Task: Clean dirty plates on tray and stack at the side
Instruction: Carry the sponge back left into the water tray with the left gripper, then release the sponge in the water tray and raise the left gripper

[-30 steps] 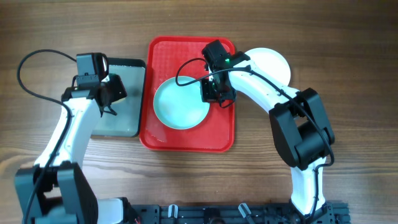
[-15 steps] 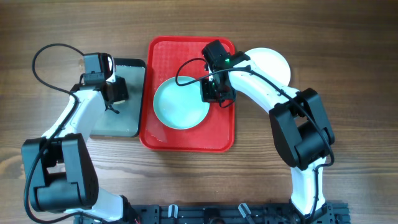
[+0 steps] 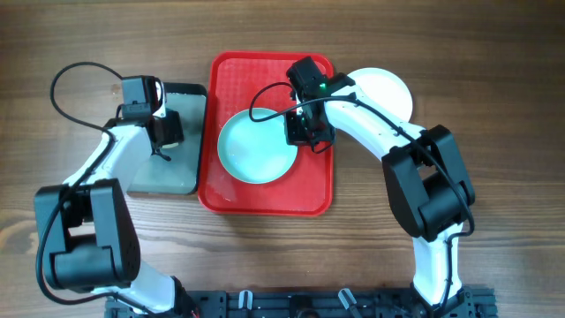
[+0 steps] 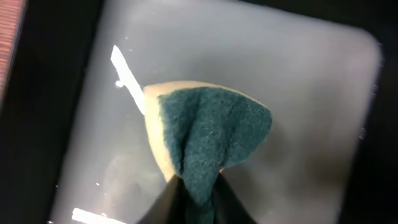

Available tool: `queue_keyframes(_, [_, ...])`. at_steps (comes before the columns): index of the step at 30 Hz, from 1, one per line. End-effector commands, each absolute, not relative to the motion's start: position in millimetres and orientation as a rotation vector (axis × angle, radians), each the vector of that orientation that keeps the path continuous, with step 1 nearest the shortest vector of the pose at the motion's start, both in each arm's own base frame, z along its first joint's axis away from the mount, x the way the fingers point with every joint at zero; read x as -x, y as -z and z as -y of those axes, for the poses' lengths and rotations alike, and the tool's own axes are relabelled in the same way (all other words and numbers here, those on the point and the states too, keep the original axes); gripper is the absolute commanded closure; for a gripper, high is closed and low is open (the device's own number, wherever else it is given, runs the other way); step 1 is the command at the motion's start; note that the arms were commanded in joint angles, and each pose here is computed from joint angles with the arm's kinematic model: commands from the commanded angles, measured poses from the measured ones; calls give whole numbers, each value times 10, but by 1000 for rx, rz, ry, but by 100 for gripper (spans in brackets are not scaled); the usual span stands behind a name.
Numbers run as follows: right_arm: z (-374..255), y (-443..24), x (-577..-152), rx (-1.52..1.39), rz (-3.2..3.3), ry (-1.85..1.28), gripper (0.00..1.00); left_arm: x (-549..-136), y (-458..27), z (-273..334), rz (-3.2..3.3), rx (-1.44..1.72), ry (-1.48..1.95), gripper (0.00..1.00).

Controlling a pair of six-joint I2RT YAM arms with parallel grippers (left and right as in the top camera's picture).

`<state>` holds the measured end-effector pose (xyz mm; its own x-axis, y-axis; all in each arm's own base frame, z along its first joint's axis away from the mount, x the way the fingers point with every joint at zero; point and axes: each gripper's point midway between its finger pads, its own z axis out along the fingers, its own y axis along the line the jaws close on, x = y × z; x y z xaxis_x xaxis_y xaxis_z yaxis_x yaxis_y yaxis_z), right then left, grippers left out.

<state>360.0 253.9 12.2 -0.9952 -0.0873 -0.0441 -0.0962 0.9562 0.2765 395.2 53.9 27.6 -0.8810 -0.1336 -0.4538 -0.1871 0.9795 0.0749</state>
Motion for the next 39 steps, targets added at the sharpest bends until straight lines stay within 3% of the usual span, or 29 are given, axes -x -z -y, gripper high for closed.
queue_keyframes(1, [-2569,-190,-3558,165,-3064,-452,96,-3955,-280,-694,-2647,243,-276,70])
queue_keyframes(3, [-2569,-190,-3559,164,-3064,-452,96,-3955,-279,-693,-2648,243,-275,61])
queue_keyframes(10, [-2569,-190,-3558,163,-3065,-452,94,-3991,-397,-688,-2617,248,-266,13])
queue_keyframes(17, [-2575,-192,-3567,162,-3061,-455,89,-4145,-1112,-704,-2433,264,-250,3])
queue_keyframes(19, [-2575,-192,-3566,162,-3061,-456,84,-4172,-1367,-707,-2364,266,-245,0])
queue_keyframes(25, [-2572,-191,-3561,162,-3063,-454,75,-4159,-1903,-707,-2215,267,-234,0])
queue_keyframes(34, [-2576,-182,-3574,165,-3058,-450,71,-4082,-1879,-697,-2244,266,-235,0])
queue_keyframes(39, [-2610,-177,-3574,179,-3049,-447,79,-4046,-1837,-695,-2267,266,-237,0])
